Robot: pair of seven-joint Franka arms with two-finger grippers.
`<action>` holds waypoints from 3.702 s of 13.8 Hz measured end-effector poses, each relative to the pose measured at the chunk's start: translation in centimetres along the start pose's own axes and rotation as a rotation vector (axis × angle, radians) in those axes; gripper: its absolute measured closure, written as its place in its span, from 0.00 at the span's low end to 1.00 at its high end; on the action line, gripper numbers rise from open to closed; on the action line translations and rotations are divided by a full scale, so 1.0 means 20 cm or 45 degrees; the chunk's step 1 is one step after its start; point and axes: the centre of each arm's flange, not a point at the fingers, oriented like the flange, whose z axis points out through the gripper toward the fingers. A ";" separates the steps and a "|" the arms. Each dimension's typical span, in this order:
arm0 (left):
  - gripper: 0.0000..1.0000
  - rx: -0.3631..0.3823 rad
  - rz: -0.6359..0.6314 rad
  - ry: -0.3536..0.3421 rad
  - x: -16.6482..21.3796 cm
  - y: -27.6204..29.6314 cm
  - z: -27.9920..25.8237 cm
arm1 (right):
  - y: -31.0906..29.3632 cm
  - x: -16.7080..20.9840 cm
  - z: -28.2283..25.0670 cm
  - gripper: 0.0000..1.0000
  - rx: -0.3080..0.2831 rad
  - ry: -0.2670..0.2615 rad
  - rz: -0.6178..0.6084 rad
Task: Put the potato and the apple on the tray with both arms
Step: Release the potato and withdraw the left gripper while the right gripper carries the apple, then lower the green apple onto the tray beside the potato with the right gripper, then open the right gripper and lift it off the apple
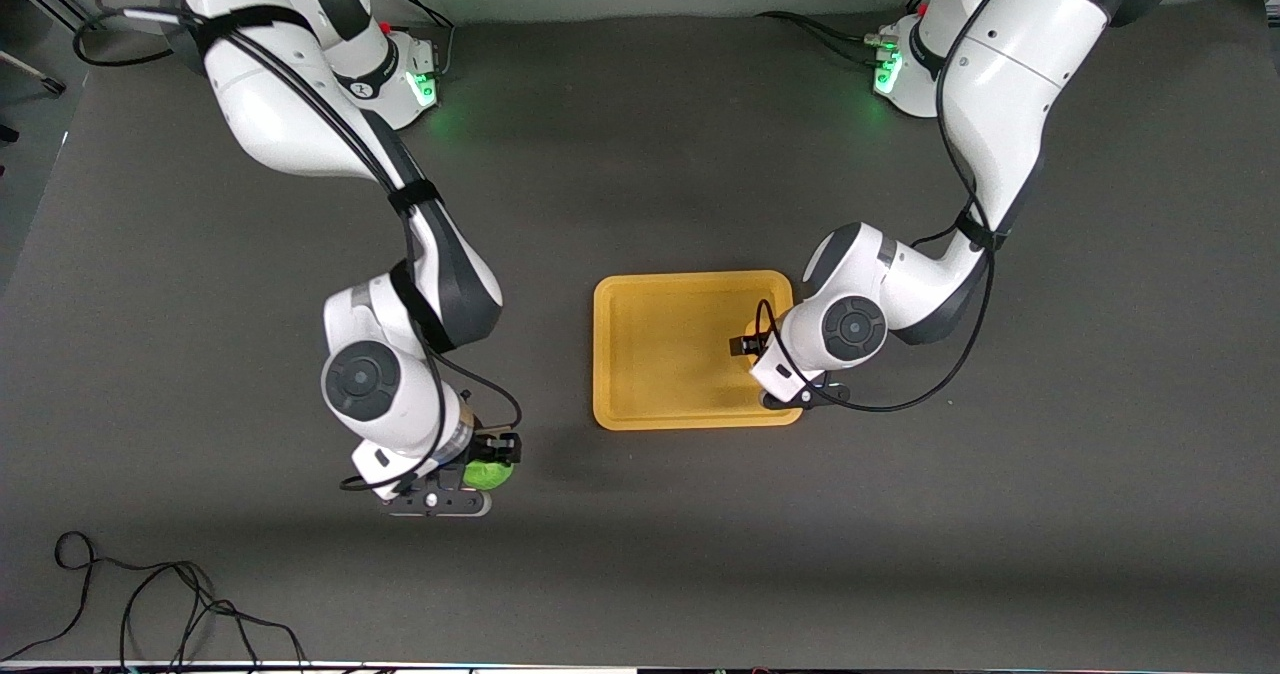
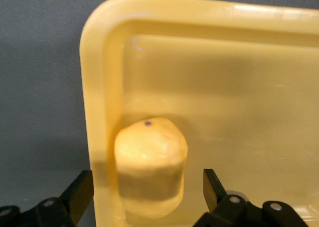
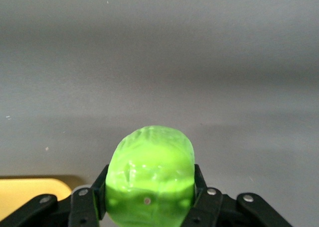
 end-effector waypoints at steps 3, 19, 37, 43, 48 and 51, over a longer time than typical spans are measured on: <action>0.00 0.031 -0.017 0.001 0.02 -0.05 -0.21 | 0.01 -0.04 -0.24 0.35 -0.008 -0.021 -0.001; 0.00 0.217 0.082 0.260 -0.20 -1.23 -1.71 | -1.00 -1.00 -0.99 0.35 0.013 -0.050 0.177; 0.00 0.180 0.182 0.180 -0.54 -1.55 -2.07 | -1.46 -1.07 0.57 0.35 -0.043 0.089 0.166; 0.00 0.173 0.163 0.186 -0.53 -1.60 -2.05 | -1.46 -1.04 0.59 0.07 -0.024 0.109 0.173; 0.00 0.172 0.161 0.195 -0.51 -1.60 -2.05 | -1.43 -0.98 -0.12 0.00 -0.074 0.102 0.220; 0.00 0.173 0.163 0.210 -0.49 -1.60 -2.04 | -1.20 -0.95 -0.72 0.00 -0.133 0.075 0.256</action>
